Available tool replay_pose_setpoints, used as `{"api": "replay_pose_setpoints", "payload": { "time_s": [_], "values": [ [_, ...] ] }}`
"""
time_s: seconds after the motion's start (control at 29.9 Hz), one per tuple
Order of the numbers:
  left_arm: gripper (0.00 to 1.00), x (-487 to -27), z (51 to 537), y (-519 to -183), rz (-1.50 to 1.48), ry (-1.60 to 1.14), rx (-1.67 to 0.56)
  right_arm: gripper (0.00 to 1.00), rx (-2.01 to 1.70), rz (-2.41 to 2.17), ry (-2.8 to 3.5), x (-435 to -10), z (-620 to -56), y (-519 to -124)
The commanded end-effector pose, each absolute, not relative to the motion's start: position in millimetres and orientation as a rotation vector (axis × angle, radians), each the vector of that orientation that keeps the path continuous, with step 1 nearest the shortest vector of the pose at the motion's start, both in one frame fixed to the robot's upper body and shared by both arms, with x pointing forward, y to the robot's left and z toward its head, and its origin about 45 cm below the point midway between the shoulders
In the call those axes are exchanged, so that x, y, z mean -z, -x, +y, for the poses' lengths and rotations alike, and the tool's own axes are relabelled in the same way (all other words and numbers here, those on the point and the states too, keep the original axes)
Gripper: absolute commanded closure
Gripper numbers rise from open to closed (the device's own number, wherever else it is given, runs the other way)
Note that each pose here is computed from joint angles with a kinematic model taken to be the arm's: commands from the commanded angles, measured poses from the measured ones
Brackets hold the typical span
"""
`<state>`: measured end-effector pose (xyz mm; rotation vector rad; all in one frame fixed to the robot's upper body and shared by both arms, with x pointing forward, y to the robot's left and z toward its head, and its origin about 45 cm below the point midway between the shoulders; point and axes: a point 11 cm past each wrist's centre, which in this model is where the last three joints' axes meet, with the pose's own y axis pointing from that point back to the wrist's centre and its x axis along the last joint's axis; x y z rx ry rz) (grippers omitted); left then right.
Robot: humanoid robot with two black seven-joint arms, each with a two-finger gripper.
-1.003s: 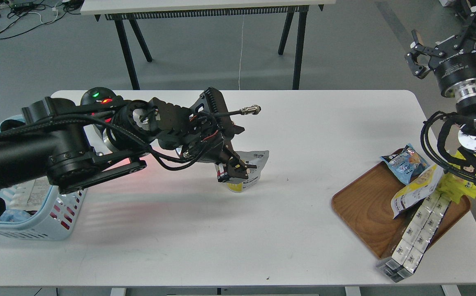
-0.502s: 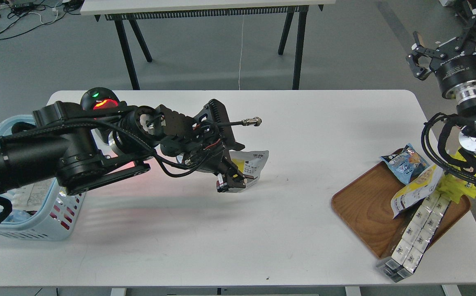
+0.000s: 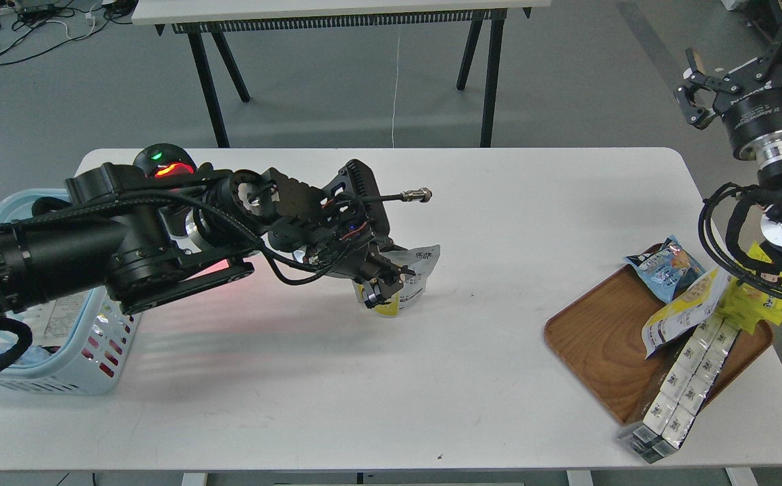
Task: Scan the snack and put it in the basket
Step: 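Lift the pouch and hold it in front of the barcode scanner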
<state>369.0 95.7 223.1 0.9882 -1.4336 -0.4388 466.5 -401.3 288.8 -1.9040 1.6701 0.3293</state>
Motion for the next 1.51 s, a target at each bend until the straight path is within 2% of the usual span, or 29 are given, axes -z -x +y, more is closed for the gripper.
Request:
{"api": "replay_pose_setpoints", "payload": {
  "time_s": [0.0, 0.1, 0.2, 0.5, 0.67, 0.84, 1.27, 1.47],
  "values": [
    [0.84, -223, 100, -373, -1.426, -1.000, 0.436, 0.01, -0.329, 1.672, 1.903, -289, -402, -466],
    [0.89, -226, 99, -375, -1.432, -1.001, 0.433, 0.01, -0.329, 1.675, 1.902, -288, -402, -466],
    [0.99, -232, 98, -378, -1.447, -1.002, 0.431, 0.01, -0.329, 1.676, 1.900, -288, -403, -466],
    [1.00, -234, 94, -373, -1.450, -0.977, 0.441, 0.01, -0.306, 1.694, 1.885, -293, -414, -464],
    [1.00, -258, 92, -373, -1.478, -0.918, 0.418, 0.01, -0.298, 1.698, 1.882, -296, -417, -464],
    [1.00, -285, 120, -382, -1.491, -0.934, 0.330, 0.01, -0.293, 1.700, 1.875, -297, -420, -463],
    [1.00, -304, 236, -386, -1.418, -1.159, 0.226, 0.01, -0.277, 1.710, 1.871, -301, -427, -461],
    [1.00, -307, 253, -390, -1.399, -1.200, 0.203, 0.01, -0.274, 1.713, 1.866, -302, -429, -460]
  ]
}}
